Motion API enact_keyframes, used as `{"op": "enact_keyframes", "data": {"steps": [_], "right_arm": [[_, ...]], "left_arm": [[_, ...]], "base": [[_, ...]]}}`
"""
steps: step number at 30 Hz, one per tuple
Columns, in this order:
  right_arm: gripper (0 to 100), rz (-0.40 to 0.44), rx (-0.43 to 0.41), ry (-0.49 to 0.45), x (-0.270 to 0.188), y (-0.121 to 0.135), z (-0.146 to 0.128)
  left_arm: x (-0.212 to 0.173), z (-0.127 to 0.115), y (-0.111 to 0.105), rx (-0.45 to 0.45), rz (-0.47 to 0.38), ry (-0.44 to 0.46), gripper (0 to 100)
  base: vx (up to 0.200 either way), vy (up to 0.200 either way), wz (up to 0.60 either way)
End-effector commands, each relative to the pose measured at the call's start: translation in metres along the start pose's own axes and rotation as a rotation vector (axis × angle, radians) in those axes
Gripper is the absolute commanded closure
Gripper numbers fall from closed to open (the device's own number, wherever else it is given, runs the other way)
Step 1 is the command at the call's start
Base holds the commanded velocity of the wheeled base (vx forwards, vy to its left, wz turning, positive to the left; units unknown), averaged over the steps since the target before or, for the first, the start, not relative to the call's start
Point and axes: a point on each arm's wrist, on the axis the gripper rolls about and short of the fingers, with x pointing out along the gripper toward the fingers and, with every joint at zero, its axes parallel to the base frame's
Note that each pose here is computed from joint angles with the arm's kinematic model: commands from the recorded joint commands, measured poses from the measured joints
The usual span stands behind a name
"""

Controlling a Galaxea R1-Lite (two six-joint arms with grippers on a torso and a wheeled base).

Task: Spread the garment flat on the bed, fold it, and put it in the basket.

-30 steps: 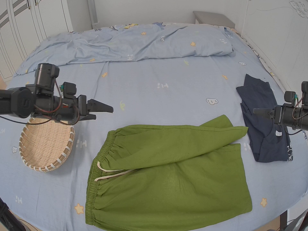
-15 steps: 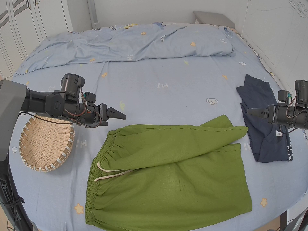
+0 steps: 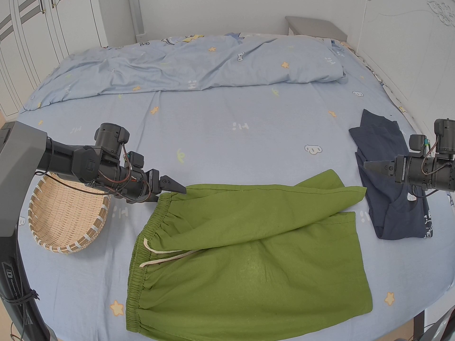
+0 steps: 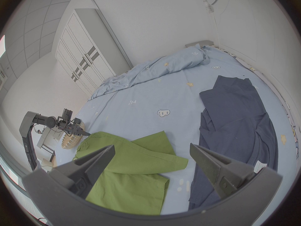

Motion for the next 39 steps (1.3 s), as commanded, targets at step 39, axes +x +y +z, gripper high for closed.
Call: {"op": "enact_keyframes", "data": {"steps": [39], "right_arm": [[0, -0.091, 0.096, 0.152, 0.053, -0.048, -0.039]], "left_arm": [[-0.025, 0.005, 0.003, 0.008, 0.013, -0.05, 100]], "base": [[0.0, 0.0, 0.0]]}}
